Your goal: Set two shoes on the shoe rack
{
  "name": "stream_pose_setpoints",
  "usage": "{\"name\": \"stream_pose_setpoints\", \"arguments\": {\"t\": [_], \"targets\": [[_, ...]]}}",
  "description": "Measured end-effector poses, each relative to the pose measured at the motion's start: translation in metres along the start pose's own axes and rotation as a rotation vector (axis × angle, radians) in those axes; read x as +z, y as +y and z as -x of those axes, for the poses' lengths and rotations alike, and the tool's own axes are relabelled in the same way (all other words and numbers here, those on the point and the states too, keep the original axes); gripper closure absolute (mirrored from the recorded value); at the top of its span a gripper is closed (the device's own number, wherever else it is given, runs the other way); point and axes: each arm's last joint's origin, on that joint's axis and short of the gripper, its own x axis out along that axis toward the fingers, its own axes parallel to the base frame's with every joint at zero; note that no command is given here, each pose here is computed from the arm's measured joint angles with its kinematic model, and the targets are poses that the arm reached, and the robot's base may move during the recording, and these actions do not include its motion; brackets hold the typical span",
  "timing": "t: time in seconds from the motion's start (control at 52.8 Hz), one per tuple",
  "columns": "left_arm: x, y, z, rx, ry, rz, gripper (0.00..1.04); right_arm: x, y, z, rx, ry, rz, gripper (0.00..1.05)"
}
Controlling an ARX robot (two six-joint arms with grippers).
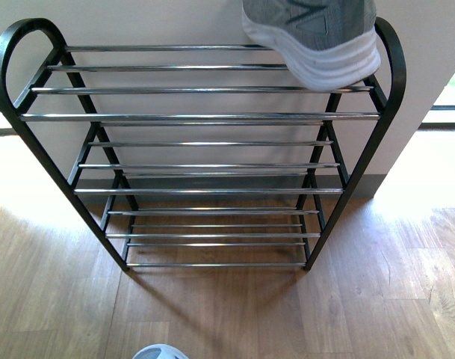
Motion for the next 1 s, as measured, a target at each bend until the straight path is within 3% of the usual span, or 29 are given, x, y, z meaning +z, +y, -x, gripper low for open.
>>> {"name": "stream_pose_setpoints", "arguments": {"t": [0.36,0.72,0.872,1.004], "targets": [[0.0,0.0,0.0,0.0,0.0,0.0,1.03,-0.011,-0.052,-0.026,-0.225,0.032,-0.182,1.03],[0.0,0.0,0.0,0.0,0.0,0.0,1.03,-0.022,-0.059,-0.025,-0.256,0.057,-0.232,1.03],[0.0,0.0,0.0,0.0,0.0,0.0,1.03,-0.022,-0.057,-0.023,-0.209,0.077,-0.302,0.8],[0.0,0.0,0.0,0.0,0.0,0.0,1.03,0.007,-0.054,-0.001,-0.14,0.034,-0.357,0.52]]}}
